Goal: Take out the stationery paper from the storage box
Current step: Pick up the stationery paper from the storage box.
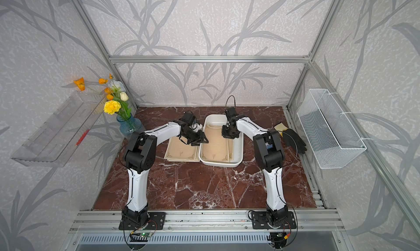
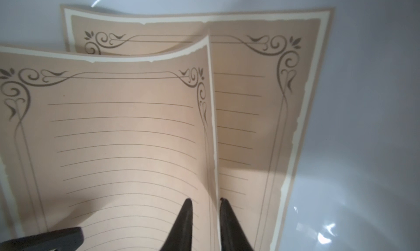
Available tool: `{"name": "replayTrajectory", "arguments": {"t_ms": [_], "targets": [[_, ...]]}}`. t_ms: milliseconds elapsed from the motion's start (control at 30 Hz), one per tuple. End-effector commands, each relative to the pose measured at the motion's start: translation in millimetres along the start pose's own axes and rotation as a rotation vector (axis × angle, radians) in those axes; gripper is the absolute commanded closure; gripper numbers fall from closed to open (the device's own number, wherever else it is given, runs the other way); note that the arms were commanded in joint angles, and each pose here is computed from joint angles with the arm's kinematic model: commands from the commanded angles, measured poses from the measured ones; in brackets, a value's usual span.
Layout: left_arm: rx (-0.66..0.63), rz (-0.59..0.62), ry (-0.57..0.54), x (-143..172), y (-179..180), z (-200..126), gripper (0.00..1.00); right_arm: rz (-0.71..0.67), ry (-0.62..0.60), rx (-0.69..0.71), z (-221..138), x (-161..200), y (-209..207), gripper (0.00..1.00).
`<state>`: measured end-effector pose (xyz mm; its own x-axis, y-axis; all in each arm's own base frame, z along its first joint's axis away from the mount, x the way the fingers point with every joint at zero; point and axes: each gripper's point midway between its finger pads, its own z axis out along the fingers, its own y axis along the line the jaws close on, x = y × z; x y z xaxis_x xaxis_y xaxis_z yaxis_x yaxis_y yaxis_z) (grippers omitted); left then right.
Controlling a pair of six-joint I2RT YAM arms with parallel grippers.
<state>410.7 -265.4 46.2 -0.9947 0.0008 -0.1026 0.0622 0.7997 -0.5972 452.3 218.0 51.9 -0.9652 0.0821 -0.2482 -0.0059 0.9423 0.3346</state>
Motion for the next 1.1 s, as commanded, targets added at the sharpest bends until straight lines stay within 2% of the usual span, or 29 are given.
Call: {"name": "replayTrajectory", "arguments": {"t_ms": [0, 167, 333, 433, 600, 700, 733, 867, 1067], "targets": [[0.011, 0.005, 0.006, -3, -6, 2, 0.49, -0.015, 0.001, -0.096, -8, -2, 14, 0.71], [0.002, 0.003, 0.008, -2, -4, 3, 0.49, 0.005, 0.008, -0.159, -1, -1, 11, 0.69], [-0.002, -0.001, 0.014, -1, -2, 4, 0.52, 0.057, 0.023, -0.164, 11, -1, -9, 0.7], [-0.006, -0.001, 0.021, 0, 0, 6, 0.59, 0.077, 0.032, -0.201, 18, 1, -14, 0.73], [-0.001, -0.011, 0.038, 1, 2, 12, 0.81, 0.114, 0.037, -0.292, 26, 3, -15, 0.78], [0.002, -0.013, 0.045, 2, 2, 13, 0.91, 0.12, 0.036, -0.322, 28, 3, -15, 0.79], [-0.004, -0.013, 0.045, 2, 4, 13, 0.93, 0.122, 0.038, -0.317, 29, 4, -16, 0.76], [-0.009, -0.011, 0.047, 2, 4, 13, 0.93, 0.124, 0.04, -0.267, 30, 6, -25, 0.67], [-0.001, 0.0, 0.035, -1, -3, 7, 0.91, 0.114, 0.082, -0.334, 34, 10, -15, 0.71]]}}
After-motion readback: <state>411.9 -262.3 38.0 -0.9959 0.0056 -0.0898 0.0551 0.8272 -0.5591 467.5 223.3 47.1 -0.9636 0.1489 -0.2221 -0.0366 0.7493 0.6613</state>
